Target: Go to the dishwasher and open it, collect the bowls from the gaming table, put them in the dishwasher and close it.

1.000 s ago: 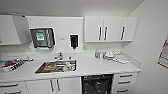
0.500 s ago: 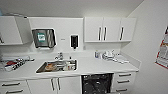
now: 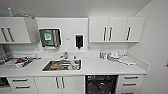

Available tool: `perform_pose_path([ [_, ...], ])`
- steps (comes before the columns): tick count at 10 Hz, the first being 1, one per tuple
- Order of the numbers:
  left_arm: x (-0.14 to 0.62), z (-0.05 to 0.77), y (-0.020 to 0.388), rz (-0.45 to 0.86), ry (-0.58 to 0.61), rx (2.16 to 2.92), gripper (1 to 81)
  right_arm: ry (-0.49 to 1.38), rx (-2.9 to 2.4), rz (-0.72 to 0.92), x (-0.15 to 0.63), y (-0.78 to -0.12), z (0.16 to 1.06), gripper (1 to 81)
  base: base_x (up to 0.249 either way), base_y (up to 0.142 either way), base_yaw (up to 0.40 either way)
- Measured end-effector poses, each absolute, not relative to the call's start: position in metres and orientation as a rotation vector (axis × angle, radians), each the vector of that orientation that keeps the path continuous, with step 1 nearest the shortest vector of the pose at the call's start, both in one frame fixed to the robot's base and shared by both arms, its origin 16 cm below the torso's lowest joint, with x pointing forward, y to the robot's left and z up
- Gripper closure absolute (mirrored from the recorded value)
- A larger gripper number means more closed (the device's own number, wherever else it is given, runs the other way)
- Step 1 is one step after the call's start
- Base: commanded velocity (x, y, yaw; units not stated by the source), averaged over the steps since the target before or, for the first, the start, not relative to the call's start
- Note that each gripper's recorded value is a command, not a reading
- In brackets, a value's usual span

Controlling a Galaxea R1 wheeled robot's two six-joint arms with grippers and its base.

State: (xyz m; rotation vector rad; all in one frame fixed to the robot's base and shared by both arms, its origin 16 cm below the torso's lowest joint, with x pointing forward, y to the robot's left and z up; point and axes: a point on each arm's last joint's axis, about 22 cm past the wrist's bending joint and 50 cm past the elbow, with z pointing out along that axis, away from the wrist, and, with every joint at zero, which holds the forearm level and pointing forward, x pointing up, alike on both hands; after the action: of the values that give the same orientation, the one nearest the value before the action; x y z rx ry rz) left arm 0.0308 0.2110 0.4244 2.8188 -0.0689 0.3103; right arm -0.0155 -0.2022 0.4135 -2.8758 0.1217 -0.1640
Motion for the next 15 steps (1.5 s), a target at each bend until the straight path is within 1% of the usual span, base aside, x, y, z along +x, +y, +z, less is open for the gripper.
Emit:
perform_pose_path([
  [2, 0.020, 0.424, 0.208, 0.289, -0.077, 2.816, 1.0, 0.121, -2.871, -0.220, 0.008, -0.201, 0.415, 1.0, 0.000, 0.000, 0.360],
  [4, 0.021, 0.424, 0.207, 0.296, -0.114, 2.813, 1.0, 0.106, -2.863, -0.198, -0.001, -0.192, 0.415, 1.0, 0.000, 0.000, 0.362],
  [6, 0.020, 0.424, 0.209, 0.302, -0.154, 2.815, 1.0, 0.061, -2.867, -0.125, -0.010, -0.191, 0.414, 1.0, 0.000, 0.000, 0.362],
  [7, 0.020, 0.424, 0.211, 0.302, -0.173, 2.816, 1.0, 0.056, -2.870, -0.122, -0.007, -0.194, 0.414, 1.0, 0.000, 0.000, 0.363],
  [11, 0.017, 0.424, 0.225, 0.329, -0.179, 2.825, 1.0, 0.050, -2.788, -0.124, -0.006, -0.179, 0.423, 1.0, 0.000, 0.000, 0.362],
  [13, 0.012, 0.426, 0.216, 0.322, -0.173, 2.803, 1.0, 0.048, -2.714, -0.127, -0.005, -0.163, 0.435, 1.0, 0.000, 0.000, 0.363],
  [15, 0.013, 0.431, 0.211, 0.332, -0.165, 2.770, 1.0, 0.048, -2.695, -0.126, -0.006, -0.168, 0.440, 1.0, 0.000, 0.000, 0.362],
])
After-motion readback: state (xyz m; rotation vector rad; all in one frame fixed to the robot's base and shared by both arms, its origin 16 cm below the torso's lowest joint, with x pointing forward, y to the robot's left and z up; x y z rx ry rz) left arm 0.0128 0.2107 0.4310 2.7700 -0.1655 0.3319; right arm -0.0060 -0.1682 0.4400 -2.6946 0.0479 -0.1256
